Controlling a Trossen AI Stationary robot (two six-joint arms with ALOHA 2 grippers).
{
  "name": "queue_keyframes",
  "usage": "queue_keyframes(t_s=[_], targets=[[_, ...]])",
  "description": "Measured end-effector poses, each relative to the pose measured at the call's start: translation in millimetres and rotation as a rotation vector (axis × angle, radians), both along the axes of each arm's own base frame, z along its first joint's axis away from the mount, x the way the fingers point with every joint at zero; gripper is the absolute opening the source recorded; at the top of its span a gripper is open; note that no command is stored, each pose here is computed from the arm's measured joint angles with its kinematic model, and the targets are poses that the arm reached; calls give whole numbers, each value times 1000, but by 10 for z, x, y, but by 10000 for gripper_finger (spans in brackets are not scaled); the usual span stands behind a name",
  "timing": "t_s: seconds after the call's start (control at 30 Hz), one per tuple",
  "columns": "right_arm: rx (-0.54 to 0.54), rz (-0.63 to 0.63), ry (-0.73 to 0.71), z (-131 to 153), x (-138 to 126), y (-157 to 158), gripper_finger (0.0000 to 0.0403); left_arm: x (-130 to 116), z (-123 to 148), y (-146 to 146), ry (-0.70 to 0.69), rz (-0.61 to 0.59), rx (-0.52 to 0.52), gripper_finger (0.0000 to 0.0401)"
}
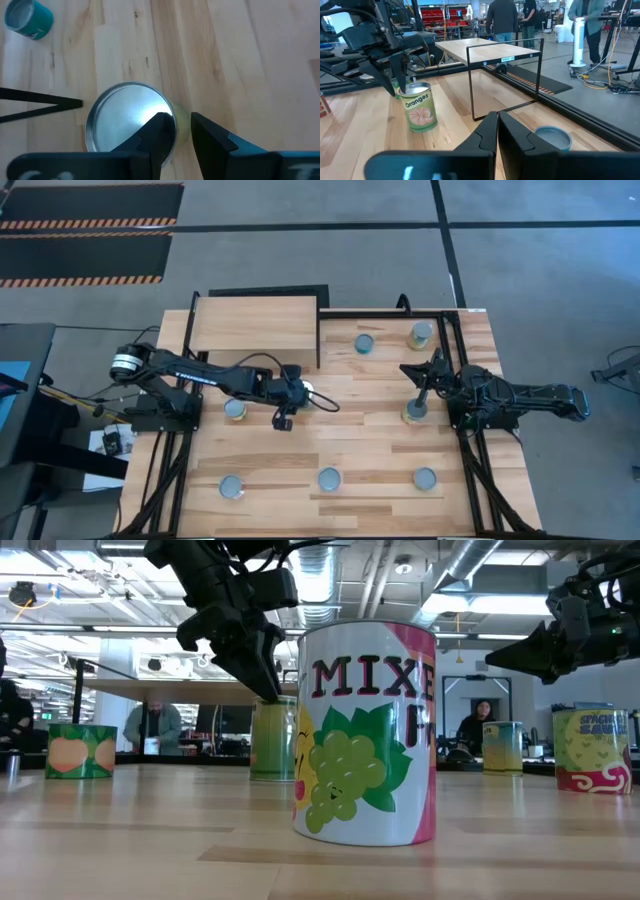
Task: Pick and place cans onto a shelf
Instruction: Put the canned oranges on the shelf
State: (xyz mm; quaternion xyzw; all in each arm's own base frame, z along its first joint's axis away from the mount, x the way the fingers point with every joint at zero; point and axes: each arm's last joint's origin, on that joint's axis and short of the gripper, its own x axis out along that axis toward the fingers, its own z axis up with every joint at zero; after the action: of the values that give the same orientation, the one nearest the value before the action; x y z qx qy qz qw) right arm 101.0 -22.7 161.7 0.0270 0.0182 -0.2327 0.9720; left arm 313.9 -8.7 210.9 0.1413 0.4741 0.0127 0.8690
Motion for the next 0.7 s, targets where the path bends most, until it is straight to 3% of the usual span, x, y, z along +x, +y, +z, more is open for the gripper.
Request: queue_keyframes(t_s=[0.2, 0.37, 0.47, 0.57, 0.7], targets=[[0, 1, 0, 1, 0, 0, 40, 33, -43, 8, 9, -21, 48, 70], [0, 1, 0, 1, 0, 0, 40, 41, -56, 13, 23, -44, 93, 15], [0, 0, 0, 1, 0, 0, 40, -2, -10, 15, 25, -47, 91, 5], [0, 0, 0, 0, 0, 0, 40, -87, 139, 50, 0, -24, 65, 2], [0, 0, 0, 0, 0, 0, 40, -256, 536, 131, -30, 56, 6, 0]])
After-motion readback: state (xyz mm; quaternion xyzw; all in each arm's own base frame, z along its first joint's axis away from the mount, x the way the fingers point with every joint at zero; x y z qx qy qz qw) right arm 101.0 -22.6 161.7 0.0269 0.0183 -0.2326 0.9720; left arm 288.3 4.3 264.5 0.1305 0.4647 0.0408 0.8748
